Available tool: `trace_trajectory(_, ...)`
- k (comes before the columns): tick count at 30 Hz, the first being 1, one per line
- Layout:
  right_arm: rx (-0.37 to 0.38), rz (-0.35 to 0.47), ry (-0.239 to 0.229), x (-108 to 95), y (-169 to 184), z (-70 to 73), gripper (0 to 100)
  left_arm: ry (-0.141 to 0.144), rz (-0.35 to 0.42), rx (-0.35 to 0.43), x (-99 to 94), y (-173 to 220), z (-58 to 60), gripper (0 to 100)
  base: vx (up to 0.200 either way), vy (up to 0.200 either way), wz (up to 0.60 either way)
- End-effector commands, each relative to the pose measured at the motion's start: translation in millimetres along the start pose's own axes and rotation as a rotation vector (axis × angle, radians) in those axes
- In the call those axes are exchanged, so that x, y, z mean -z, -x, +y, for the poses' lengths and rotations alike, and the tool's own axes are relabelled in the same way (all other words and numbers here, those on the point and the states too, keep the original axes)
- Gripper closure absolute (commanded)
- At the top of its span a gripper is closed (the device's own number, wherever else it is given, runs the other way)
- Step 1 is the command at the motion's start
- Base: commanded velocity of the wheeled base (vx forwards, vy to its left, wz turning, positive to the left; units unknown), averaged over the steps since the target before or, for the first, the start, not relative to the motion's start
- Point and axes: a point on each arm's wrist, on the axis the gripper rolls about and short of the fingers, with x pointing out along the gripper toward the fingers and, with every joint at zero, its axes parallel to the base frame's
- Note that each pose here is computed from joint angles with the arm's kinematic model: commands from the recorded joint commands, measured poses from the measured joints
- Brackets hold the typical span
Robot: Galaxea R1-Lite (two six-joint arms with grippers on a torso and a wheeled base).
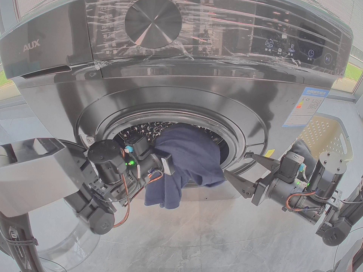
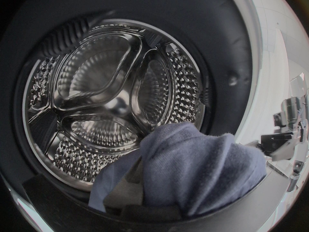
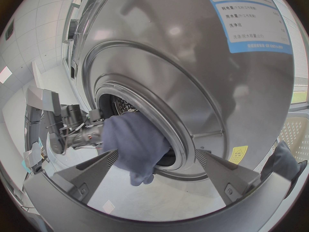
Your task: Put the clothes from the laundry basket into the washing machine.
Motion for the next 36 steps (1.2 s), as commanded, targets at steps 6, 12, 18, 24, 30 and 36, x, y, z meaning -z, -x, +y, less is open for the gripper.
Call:
trace_trajectory(6, -0.042, 0.036, 0.002, 8, 4, 10.8, 0, 0.001, -0.016, -0.02, 53.8, -61, 14.2, 100, 0.0, 0.0, 0.0)
trace_trajectory(12, -0.044, 0.038, 0.002, 8, 4, 11.2, 0, -0.002, -0.037, -0.067, 52.4, -98, 28.5, 100, 0.0, 0.0, 0.0)
trace_trajectory(18, -0.05, 0.039, 0.002, 9, 4, 12.7, 0, -0.008, -0.075, -0.149, 36.9, -136, 54.6, 100, 0.0, 0.0, 0.0)
trace_trajectory(24, -0.049, 0.049, 0.002, 11, 3, 12.5, 0, -0.009, -0.103, -0.238, 38.5, -161, 70.9, 100, 0.0, 0.0, 0.0)
trace_trajectory(30, -0.049, 0.048, 0.002, 11, 2, 12.5, 0, -0.004, -0.135, -0.277, 32.1, -167, 76.1, 100, 0.0, 0.0, 0.0)
trace_trajectory(36, -0.049, 0.048, 0.002, 11, 2, 12.5, 0, 0.025, -0.123, -0.277, 21.9, -163, 68.7, 0, 0.0, 0.0, 0.0)
